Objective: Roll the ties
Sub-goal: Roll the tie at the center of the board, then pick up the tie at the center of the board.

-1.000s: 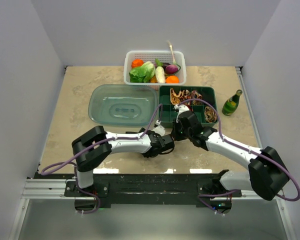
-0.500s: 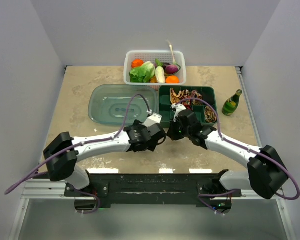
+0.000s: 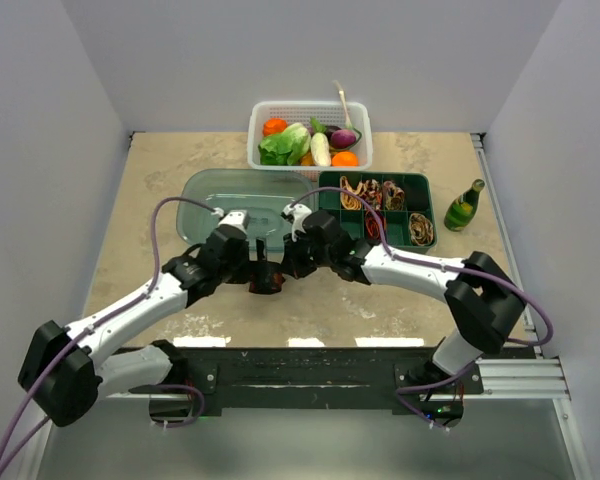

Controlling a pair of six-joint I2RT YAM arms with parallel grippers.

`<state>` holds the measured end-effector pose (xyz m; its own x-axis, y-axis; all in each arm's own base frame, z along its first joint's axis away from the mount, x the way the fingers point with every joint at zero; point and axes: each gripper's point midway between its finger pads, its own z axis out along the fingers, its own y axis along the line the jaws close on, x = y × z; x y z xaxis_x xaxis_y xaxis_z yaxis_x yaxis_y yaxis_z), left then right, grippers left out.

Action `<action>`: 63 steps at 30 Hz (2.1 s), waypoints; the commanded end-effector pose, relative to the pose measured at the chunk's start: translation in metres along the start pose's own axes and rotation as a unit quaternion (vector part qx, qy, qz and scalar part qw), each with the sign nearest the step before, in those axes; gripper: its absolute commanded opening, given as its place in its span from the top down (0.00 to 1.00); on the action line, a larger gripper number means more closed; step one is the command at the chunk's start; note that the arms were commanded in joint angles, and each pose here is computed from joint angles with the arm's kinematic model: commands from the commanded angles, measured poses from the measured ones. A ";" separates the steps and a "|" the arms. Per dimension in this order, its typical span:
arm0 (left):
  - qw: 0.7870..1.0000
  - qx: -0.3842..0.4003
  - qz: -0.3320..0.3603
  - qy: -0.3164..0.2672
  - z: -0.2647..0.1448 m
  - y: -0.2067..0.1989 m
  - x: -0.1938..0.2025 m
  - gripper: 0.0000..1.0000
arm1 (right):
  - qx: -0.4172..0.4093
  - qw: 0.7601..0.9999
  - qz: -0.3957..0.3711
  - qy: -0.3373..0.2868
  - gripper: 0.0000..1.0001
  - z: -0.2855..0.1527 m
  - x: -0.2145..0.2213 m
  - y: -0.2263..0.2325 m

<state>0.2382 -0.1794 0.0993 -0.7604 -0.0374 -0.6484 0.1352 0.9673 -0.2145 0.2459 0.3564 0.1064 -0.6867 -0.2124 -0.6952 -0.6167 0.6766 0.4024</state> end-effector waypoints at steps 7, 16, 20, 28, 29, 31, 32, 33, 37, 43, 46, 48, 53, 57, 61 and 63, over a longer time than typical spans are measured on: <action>0.987 0.125 -0.100 0.004 0.013 0.015 0.008 0.04 | -0.061 0.998 -0.022 -0.018 1.00 0.026 -0.031 0.033; 0.980 0.157 -0.124 0.008 0.036 0.019 0.015 0.05 | -0.019 1.000 -0.014 0.007 1.00 0.048 -0.009 0.009; 0.975 0.179 -0.130 0.008 0.041 0.012 0.017 0.05 | 0.005 1.000 -0.012 0.008 1.00 0.049 -0.005 -0.001; 0.970 0.199 -0.141 0.016 0.049 0.006 0.023 0.08 | 0.039 0.999 -0.009 0.012 1.00 0.049 0.001 -0.015; 0.967 0.207 -0.146 0.015 0.049 0.004 0.023 0.09 | 0.042 0.999 -0.007 0.010 1.00 0.048 0.001 -0.015; 0.966 0.210 -0.151 0.018 0.050 0.003 0.024 0.11 | 0.045 0.999 -0.006 0.013 1.00 0.048 0.004 -0.018; 0.964 0.215 -0.154 0.013 0.050 0.001 0.023 0.12 | 0.044 0.999 -0.007 0.013 1.00 0.048 0.005 -0.017; 0.963 0.216 -0.158 0.014 0.051 0.001 0.024 0.12 | 0.043 0.999 -0.006 0.015 1.00 0.049 0.006 -0.017; 0.961 0.218 -0.168 0.010 0.053 0.000 0.022 0.16 | 0.023 1.000 -0.003 0.002 1.00 0.044 -0.001 -0.008; 0.960 0.221 -0.173 0.005 0.054 0.000 0.022 0.20 | 0.007 0.998 0.027 -0.058 0.91 0.011 -0.037 -0.005; 0.958 0.228 -0.174 -0.002 0.053 -0.002 0.021 0.21 | 0.004 0.997 0.036 -0.065 0.71 0.000 -0.043 -0.014; 0.956 0.234 -0.176 -0.006 0.051 -0.003 0.020 0.22 | -0.002 0.998 0.037 -0.051 0.60 -0.001 -0.035 -0.016; 0.953 0.247 -0.174 -0.020 0.048 -0.006 0.016 0.22 | -0.022 0.999 0.046 -0.002 0.42 0.012 -0.002 -0.019; 0.952 0.251 -0.174 -0.023 0.048 -0.007 0.017 0.23 | -0.036 0.997 0.065 0.017 0.39 0.024 0.015 -0.020; 0.948 0.265 -0.172 -0.030 0.045 -0.009 0.018 0.23 | -0.044 0.995 0.082 0.022 0.42 0.031 0.021 -0.019; 0.947 0.269 -0.171 -0.031 0.045 -0.010 0.018 0.23 | -0.056 0.994 0.086 0.023 0.43 0.035 0.023 -0.016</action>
<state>0.2479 -0.1951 0.0435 -0.8045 -0.3472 -0.4819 0.1457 0.6712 -0.7268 0.2544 0.3475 0.0491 -0.8064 -0.1707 -0.5662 -0.5066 0.6933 0.5125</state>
